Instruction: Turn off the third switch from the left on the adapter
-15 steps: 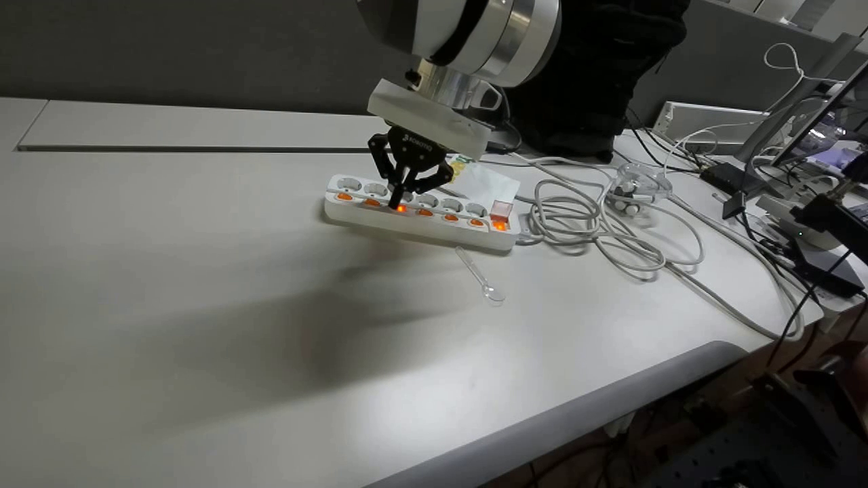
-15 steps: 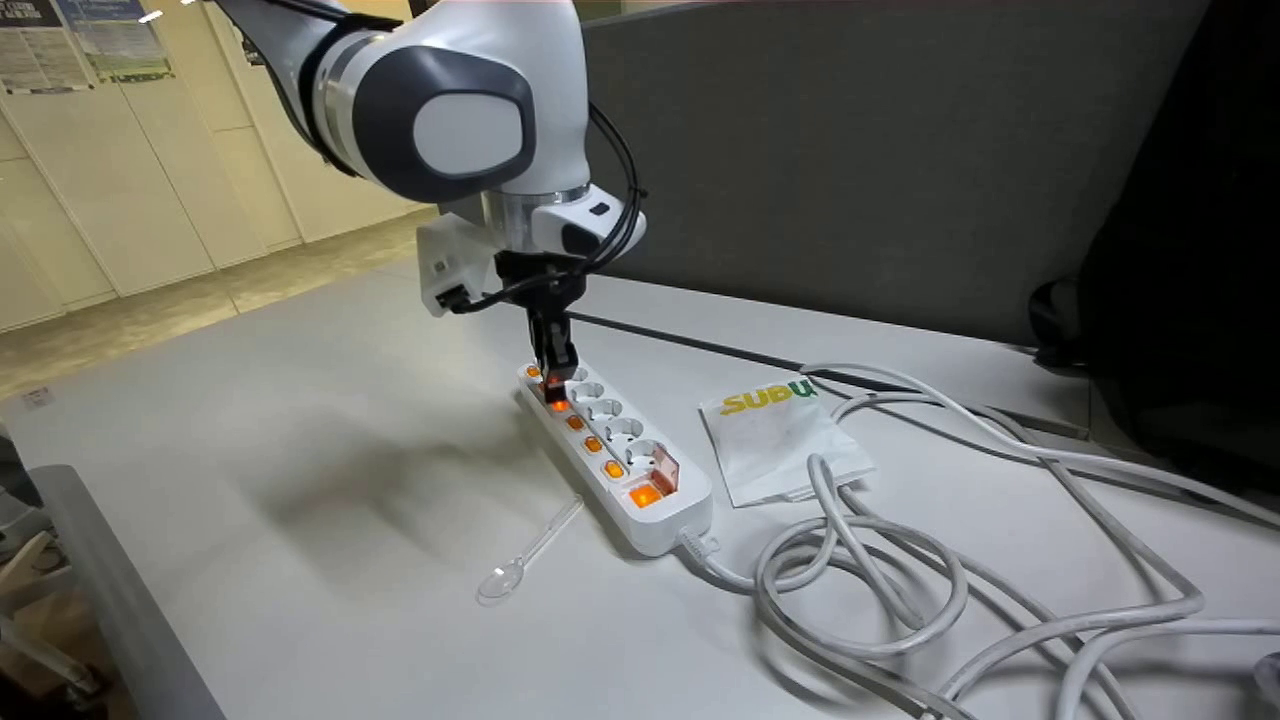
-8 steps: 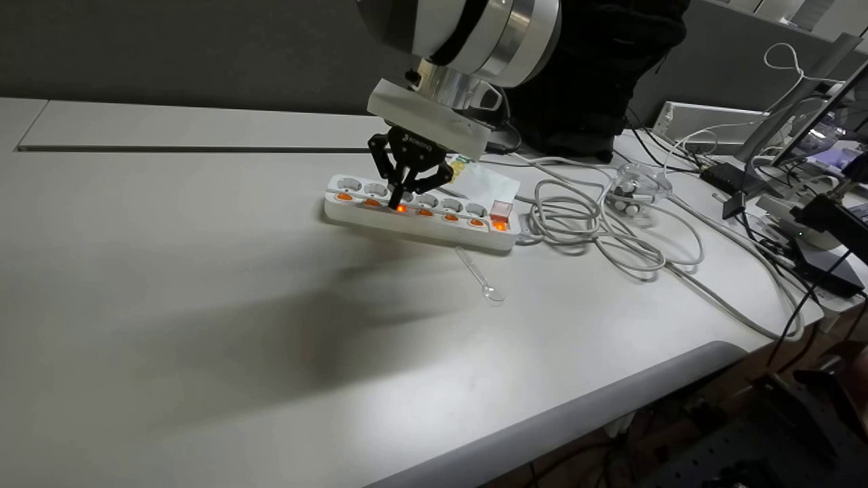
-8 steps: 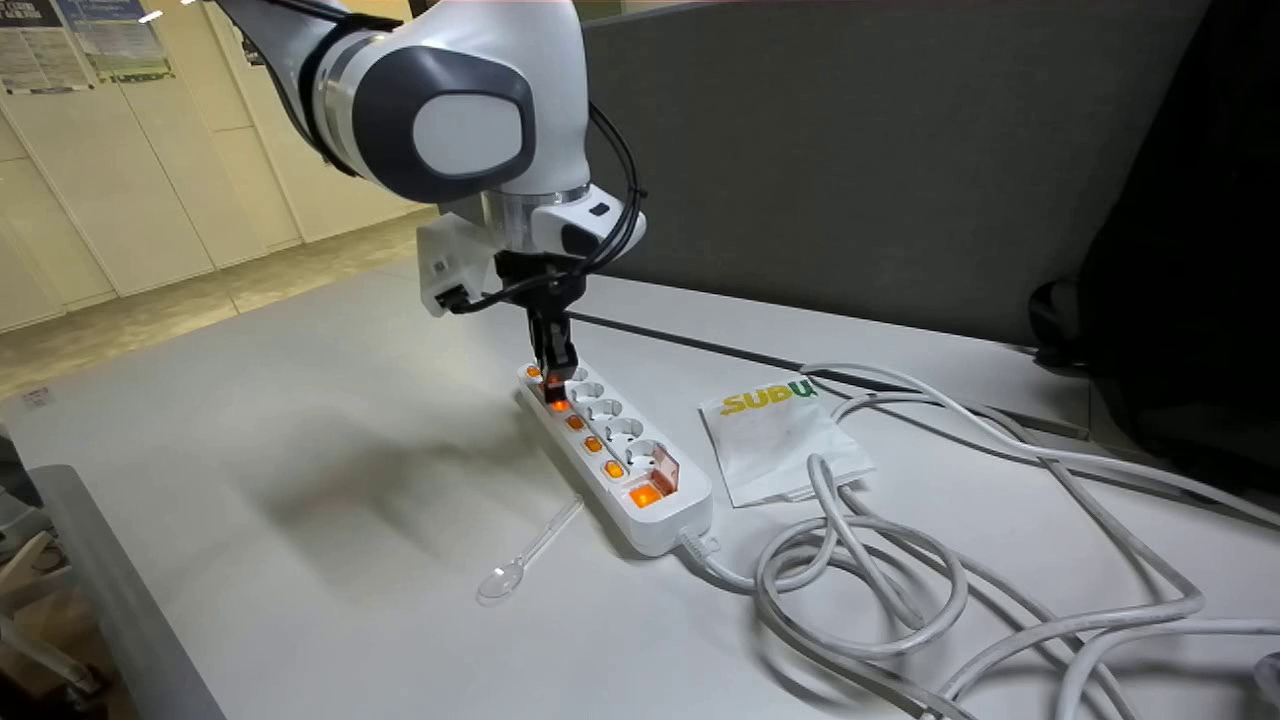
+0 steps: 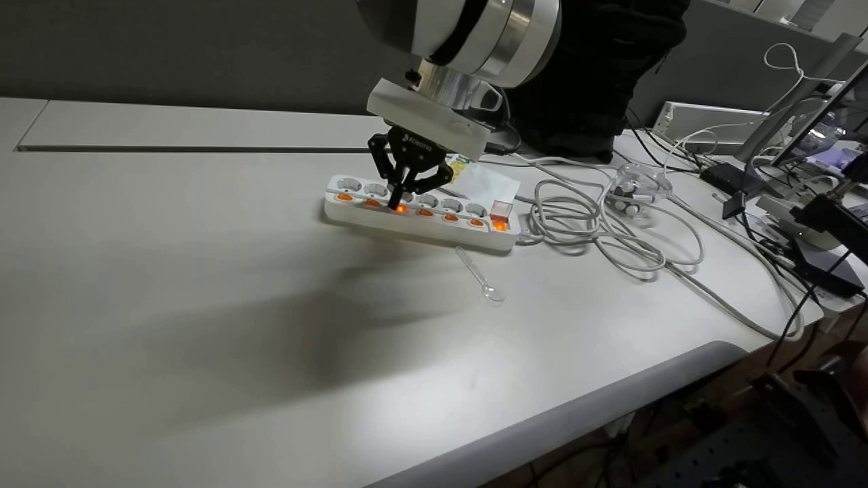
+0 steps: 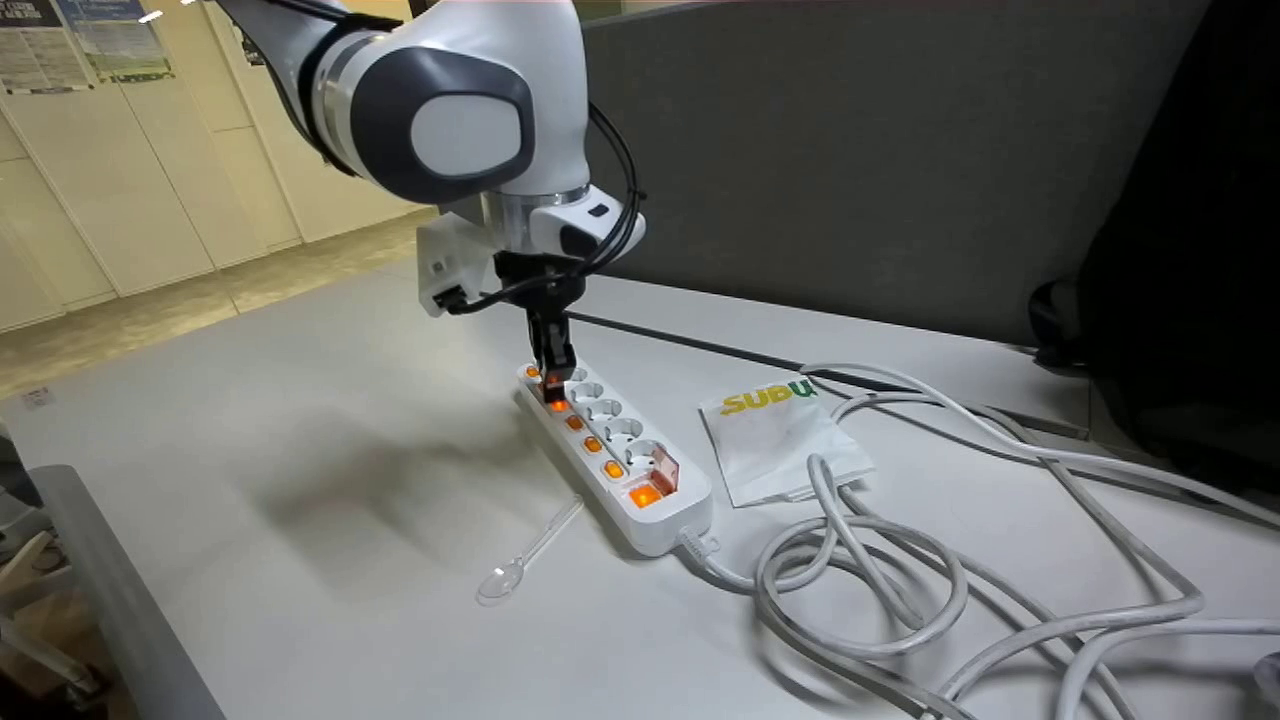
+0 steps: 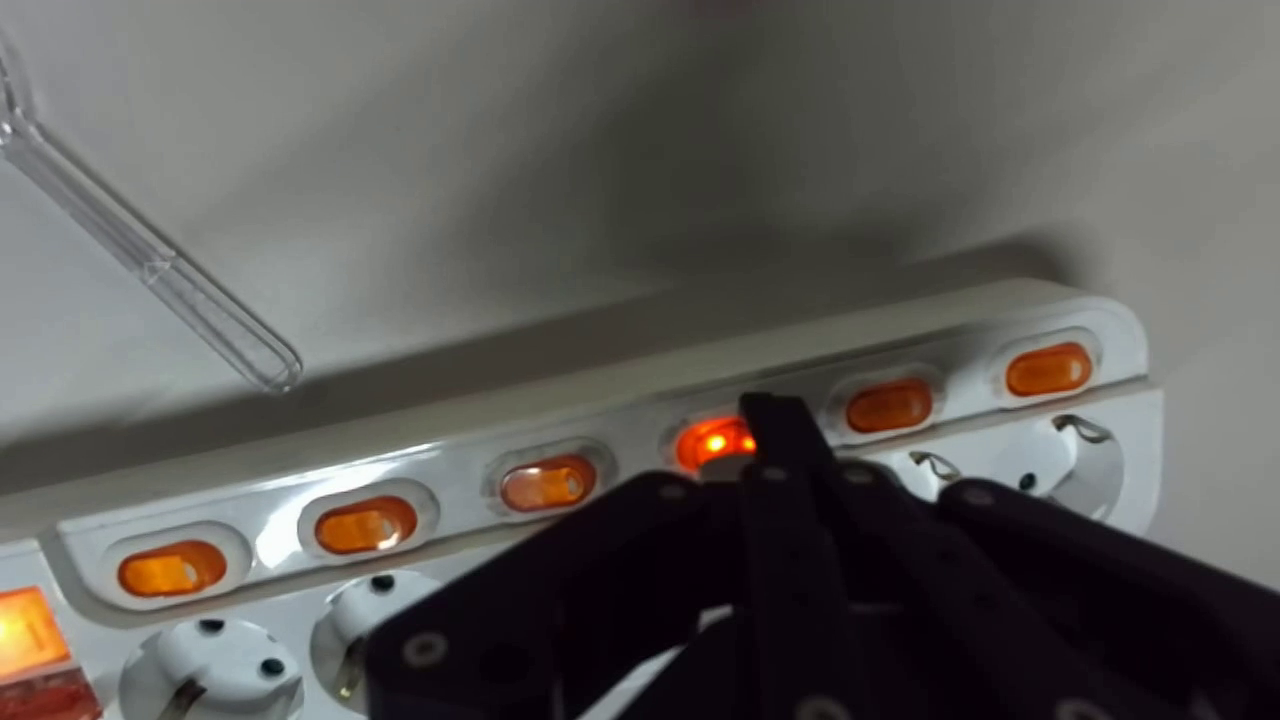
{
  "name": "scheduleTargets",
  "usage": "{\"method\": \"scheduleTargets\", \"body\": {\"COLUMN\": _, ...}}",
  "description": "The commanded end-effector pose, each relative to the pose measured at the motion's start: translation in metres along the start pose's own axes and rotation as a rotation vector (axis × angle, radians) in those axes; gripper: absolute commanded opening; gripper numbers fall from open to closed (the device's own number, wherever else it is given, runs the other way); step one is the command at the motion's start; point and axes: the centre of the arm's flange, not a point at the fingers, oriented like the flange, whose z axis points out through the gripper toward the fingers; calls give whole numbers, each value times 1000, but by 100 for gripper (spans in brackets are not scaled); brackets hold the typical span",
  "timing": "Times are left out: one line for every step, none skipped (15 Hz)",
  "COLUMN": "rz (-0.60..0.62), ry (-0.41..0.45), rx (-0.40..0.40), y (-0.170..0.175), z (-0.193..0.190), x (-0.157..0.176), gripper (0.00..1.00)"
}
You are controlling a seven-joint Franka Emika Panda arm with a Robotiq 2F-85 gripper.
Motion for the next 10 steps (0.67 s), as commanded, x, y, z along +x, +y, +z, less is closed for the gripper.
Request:
{"method": "scheduleTargets", "body": {"rz": 33, "ry": -10, "rx": 1, "y": 0, "z": -6, "x": -15, "gripper": 0}}
{"method": "scheduleTargets", "body": {"rz": 31, "ry": -12, "rx": 2, "y": 0, "z": -7, "x": -17, "gripper": 0}}
{"method": "scheduleTargets", "body": {"rz": 29, "ry": -16, "rx": 3, "y": 0, "z": -7, "x": -19, "gripper": 0}}
{"method": "scheduleTargets", "body": {"rz": 26, "ry": -18, "rx": 6, "y": 1, "z": -7, "x": -20, "gripper": 0}}
{"method": "scheduleTargets", "body": {"rz": -3, "ry": -10, "rx": -1, "y": -2, "z": 1, "x": -8, "gripper": 0}}
{"method": "scheduleTargets", "body": {"rz": -7, "ry": -11, "rx": -1, "y": -2, "z": 2, "x": -9, "gripper": 1}}
{"method": "scheduleTargets", "body": {"rz": -8, "ry": -11, "rx": -1, "y": -2, "z": 2, "x": -9, "gripper": 1}}
{"method": "scheduleTargets", "body": {"rz": -8, "ry": -11, "rx": -1, "y": -2, "z": 2, "x": -9, "gripper": 0}}
{"method": "scheduleTargets", "body": {"rz": -10, "ry": -2, "rx": -5, "y": -3, "z": -1, "x": -11, "gripper": 0}}
{"method": "scheduleTargets", "body": {"rz": -9, "ry": 0, "rx": -9, "y": -2, "z": -4, "x": -13, "gripper": 0}}
